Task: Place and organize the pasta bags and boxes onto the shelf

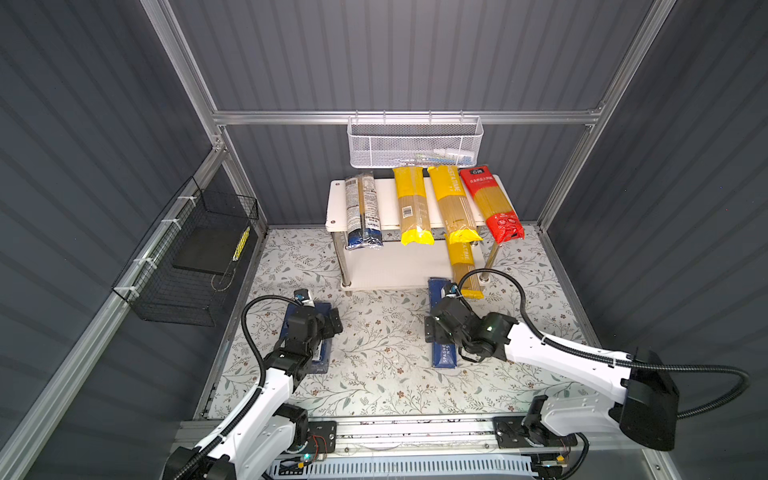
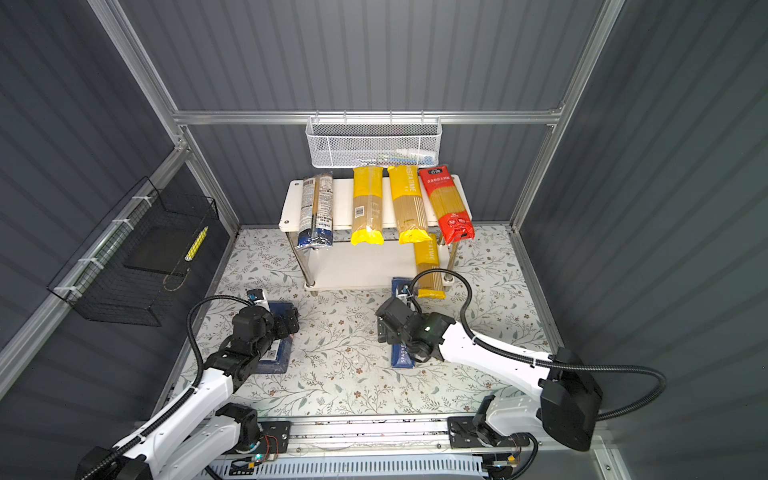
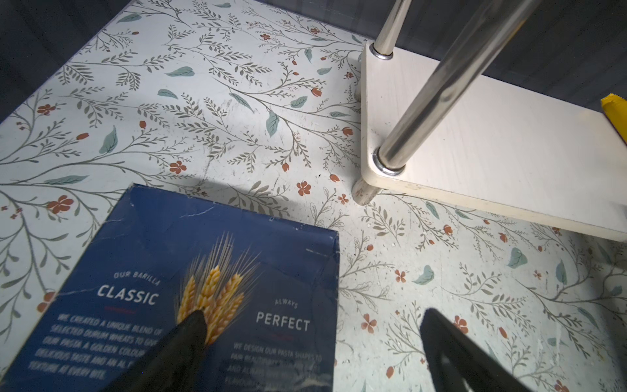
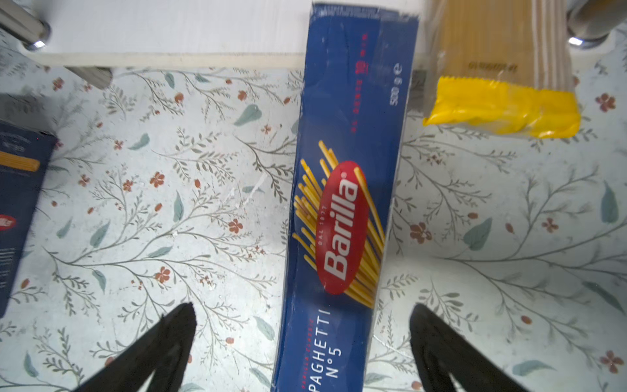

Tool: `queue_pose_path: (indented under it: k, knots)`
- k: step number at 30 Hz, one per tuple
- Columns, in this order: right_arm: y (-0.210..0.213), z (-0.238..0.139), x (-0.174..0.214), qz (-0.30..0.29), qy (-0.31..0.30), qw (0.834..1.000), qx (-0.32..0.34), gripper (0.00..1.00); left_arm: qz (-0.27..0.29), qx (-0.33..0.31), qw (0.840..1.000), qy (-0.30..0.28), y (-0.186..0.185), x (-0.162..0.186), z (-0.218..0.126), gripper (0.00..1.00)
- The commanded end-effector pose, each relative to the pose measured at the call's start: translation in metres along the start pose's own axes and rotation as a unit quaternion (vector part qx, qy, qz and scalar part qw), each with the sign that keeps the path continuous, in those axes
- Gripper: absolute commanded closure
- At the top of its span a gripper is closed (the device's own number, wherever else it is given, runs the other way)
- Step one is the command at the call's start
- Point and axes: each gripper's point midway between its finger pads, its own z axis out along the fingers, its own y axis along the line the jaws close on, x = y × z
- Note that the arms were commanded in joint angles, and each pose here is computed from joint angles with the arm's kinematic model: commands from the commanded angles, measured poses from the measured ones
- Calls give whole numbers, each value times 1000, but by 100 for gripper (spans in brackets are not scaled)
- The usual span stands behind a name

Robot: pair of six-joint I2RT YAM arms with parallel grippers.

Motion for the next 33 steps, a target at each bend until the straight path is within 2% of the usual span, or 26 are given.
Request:
queue_pose_path:
  k: [1,33]
  knots:
    - [-16,11,11,4,17,998,60,1,8,8,1000,-4,-4,-4,-1,1]
    - [-23,67,54,12,52,994,92,1,8,10,1000,-6,-5,-6,-2,1]
